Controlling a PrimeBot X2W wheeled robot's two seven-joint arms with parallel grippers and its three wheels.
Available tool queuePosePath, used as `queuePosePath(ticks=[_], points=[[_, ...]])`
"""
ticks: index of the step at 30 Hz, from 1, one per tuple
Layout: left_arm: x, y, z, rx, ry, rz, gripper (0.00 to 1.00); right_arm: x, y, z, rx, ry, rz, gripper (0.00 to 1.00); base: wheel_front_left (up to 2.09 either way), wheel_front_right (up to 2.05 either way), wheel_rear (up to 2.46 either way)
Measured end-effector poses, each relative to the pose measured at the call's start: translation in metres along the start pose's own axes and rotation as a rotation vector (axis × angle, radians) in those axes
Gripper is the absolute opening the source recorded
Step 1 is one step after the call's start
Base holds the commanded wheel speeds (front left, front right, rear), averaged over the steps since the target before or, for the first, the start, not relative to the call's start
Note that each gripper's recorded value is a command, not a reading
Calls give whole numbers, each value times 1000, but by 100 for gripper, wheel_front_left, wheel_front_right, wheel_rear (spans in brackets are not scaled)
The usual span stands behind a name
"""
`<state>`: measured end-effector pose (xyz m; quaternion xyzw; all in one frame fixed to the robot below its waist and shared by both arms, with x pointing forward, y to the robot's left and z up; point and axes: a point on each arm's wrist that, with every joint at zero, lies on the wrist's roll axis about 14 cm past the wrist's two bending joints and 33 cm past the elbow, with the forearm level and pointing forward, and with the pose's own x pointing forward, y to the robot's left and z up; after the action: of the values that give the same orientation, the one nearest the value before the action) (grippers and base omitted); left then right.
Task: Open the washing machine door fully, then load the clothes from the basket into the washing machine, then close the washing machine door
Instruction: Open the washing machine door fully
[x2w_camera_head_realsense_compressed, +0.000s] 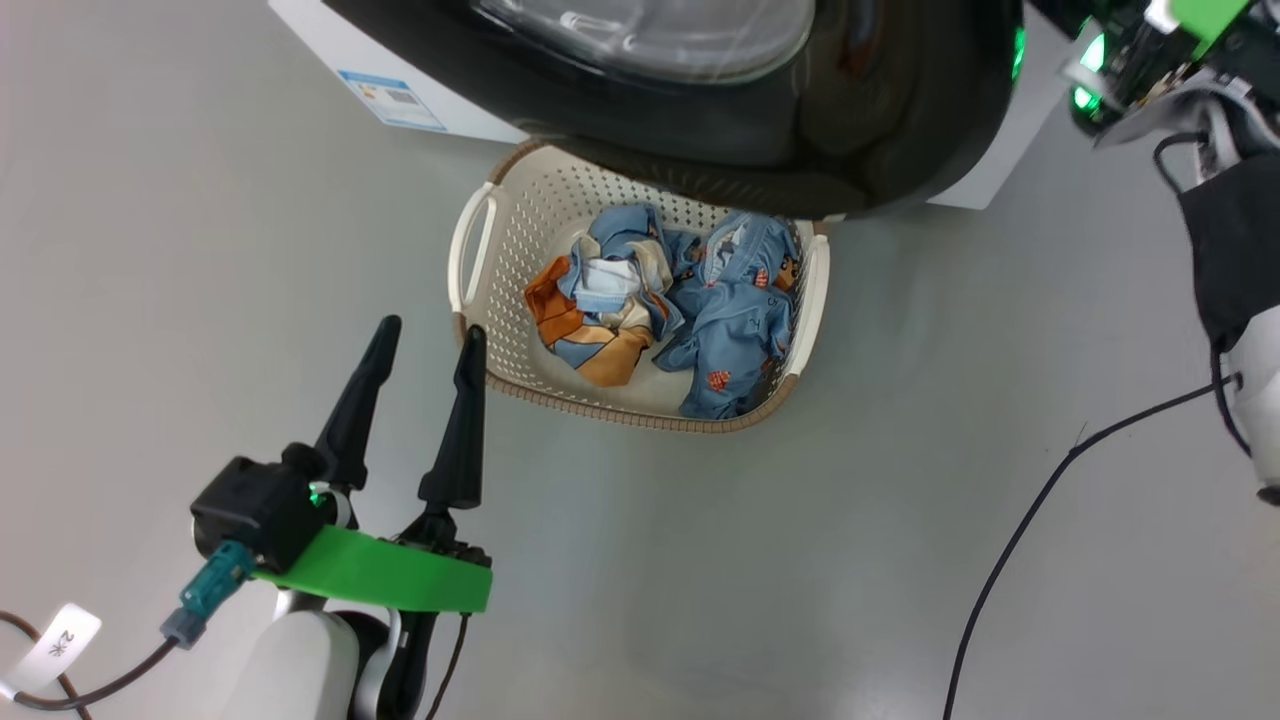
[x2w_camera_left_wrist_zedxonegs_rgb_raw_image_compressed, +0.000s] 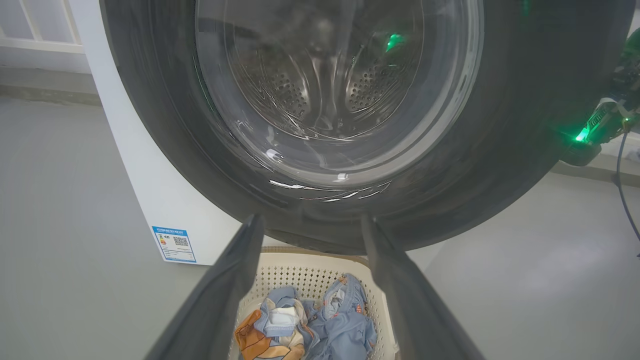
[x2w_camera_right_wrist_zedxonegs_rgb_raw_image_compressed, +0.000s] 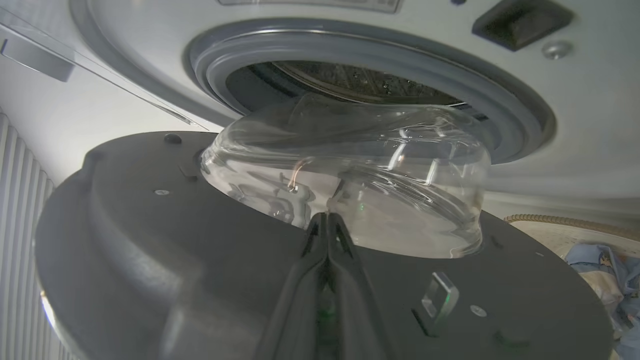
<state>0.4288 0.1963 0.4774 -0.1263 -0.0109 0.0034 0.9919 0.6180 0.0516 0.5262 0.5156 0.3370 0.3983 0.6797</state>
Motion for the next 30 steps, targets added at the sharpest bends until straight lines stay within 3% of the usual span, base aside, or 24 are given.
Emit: queuePosePath(ticks=[30], points=[[-33,-11,31,12,-72,-14,100,-30,30,-101,-34,214,-8,0,0,0,0]])
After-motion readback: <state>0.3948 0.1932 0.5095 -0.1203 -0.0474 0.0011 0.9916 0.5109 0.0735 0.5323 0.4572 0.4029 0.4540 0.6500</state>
